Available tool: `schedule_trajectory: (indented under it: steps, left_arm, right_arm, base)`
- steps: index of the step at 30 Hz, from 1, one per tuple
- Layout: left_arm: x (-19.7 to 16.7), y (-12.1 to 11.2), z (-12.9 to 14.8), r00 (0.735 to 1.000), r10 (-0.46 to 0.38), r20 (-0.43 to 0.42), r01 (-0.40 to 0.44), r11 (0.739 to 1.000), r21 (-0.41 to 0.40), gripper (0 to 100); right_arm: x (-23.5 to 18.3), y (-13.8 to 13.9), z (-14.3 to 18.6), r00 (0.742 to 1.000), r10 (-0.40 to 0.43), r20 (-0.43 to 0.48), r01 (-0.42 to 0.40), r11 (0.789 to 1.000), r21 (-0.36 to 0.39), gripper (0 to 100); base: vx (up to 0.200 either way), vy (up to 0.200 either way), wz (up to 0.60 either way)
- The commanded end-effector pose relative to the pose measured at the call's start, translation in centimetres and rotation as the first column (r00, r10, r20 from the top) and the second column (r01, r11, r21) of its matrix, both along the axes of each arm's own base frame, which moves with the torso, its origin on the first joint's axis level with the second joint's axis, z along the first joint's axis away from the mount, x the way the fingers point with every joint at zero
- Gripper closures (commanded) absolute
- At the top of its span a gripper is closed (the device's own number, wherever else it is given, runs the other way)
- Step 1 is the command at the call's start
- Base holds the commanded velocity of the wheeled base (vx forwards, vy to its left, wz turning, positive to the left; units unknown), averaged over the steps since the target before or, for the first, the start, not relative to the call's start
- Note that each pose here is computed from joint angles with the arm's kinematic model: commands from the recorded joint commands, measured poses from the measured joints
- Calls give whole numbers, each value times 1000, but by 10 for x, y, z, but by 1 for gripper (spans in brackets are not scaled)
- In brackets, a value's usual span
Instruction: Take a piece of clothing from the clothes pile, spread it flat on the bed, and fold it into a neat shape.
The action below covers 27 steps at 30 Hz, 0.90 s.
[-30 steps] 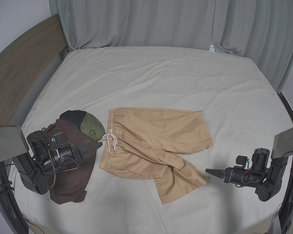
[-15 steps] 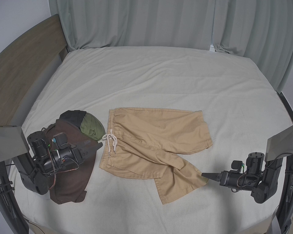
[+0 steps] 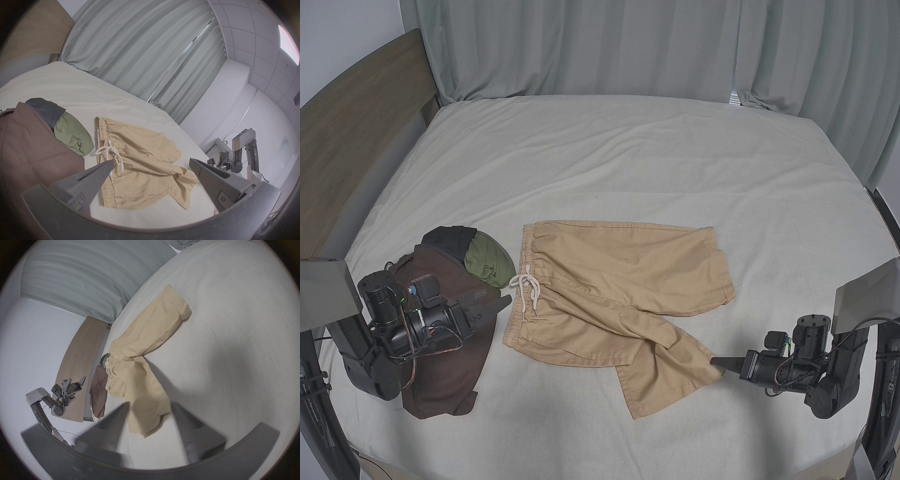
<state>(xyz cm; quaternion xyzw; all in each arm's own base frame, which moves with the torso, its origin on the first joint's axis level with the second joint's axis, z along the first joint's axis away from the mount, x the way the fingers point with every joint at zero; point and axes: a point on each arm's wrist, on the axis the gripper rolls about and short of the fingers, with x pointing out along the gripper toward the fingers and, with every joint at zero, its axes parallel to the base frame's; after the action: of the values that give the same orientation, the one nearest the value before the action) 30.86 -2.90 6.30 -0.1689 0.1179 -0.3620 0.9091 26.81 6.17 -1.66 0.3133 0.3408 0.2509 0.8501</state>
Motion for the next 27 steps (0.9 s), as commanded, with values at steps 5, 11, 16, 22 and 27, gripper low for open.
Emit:
schedule_trajectory:
  steps: [5, 11, 16, 22, 27]
  left_arm:
    - [0, 0, -1, 1000, 0, -2, 0, 1000, 1, 0]
    - [0, -1, -1, 1000, -2, -2, 2, 1000, 1, 0]
    - [0, -1, -1, 1000, -4, -1, 4, 1000, 3, 0]
    - [0, -2, -3, 1000, -5, -6, 5, 1000, 4, 0]
    - [0, -1, -3, 1000, -4, -8, 4, 1000, 4, 0]
  right_arm:
    - [1, 1, -2, 1000, 0, -4, 0, 1000, 0, 100]
    - [18, -13, 6, 996, -54, 69, 53, 999, 11, 100]
    - [34, -28, 13, 985, -111, 132, 109, 994, 21, 100]
    - [46, -29, 14, 978, -124, 169, 121, 992, 24, 100]
    - [54, -32, 13, 973, -137, 188, 134, 991, 27, 100]
  base:
    - [0, 0, 0]
    - [0, 0, 0]
    - [0, 0, 0]
    - [0, 0, 0]
    - [0, 0, 0]
